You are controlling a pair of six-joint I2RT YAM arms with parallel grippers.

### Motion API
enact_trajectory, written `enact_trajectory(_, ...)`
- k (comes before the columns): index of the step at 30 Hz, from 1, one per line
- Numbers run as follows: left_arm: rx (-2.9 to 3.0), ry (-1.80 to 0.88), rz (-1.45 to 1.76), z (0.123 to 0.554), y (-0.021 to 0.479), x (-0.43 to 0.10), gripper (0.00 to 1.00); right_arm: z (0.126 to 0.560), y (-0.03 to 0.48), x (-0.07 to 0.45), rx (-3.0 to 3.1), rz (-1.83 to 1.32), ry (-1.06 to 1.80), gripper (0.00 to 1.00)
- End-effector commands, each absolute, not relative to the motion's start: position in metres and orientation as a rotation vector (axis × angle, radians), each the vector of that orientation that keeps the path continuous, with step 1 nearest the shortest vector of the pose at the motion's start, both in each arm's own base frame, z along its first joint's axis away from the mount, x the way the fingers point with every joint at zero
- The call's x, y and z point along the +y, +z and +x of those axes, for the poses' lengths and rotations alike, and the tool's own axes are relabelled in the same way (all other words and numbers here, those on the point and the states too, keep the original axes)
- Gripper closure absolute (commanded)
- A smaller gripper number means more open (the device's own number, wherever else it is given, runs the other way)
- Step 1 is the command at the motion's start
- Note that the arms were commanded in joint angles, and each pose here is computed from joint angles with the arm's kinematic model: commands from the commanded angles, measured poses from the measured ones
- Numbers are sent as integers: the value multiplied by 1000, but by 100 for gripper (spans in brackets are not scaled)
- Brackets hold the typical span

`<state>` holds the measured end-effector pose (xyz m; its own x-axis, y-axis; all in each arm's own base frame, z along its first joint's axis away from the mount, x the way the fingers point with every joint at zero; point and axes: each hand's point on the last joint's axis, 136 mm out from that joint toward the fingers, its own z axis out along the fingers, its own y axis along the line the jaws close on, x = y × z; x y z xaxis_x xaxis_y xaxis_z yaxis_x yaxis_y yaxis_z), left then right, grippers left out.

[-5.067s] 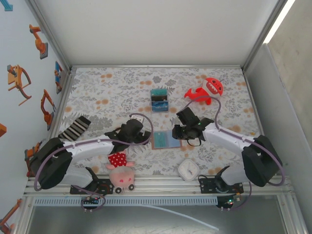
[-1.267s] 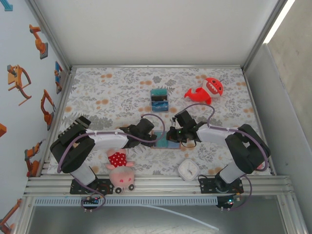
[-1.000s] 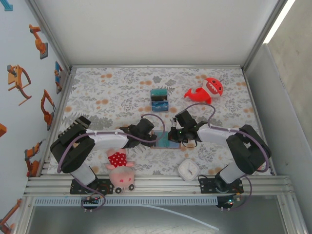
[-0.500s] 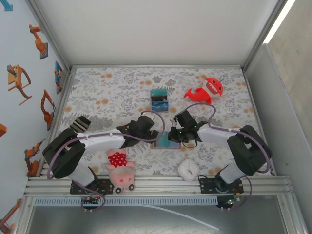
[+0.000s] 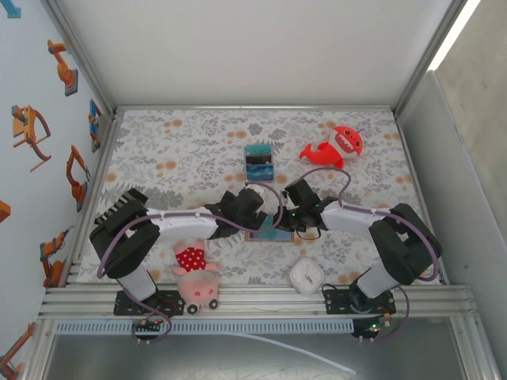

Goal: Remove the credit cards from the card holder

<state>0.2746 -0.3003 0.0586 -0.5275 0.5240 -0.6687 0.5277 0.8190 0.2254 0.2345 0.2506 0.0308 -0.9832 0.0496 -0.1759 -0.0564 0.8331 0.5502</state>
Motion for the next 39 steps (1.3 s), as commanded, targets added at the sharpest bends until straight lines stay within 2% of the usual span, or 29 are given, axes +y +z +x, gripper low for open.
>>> enact_trajectory(1, 2214, 31, 782, 280, 59, -302, 3, 244, 44, 255, 2783, -19, 885, 100)
enact_trajectory(15, 2271, 94, 801, 272, 41, -288, 3, 244, 45, 254, 2777, -4, 882, 99)
enact_trajectory(21, 2281, 96, 790, 271, 38, -286, 3, 243, 44, 252, 2781, 19, 879, 89)
enact_trajectory(25, 2291, 95, 782, 270, 36, -284, 3, 242, 53, 252, 2759, 21, 914, 74)
enact_trajectory(28, 2297, 96, 784, 269, 33, -283, 3, 244, 66, 251, 2724, 23, 944, 71)
enact_trajectory(33, 2306, 97, 784, 268, 31, -283, 3, 243, 74, 246, 2706, 35, 945, 71)
enact_trajectory(36, 2308, 94, 782, 268, 31, -283, 3, 241, 69, 244, 2722, 50, 940, 78)
enact_trajectory(39, 2312, 91, 783, 267, 30, -283, 3, 240, 62, 246, 2735, 61, 960, 78)
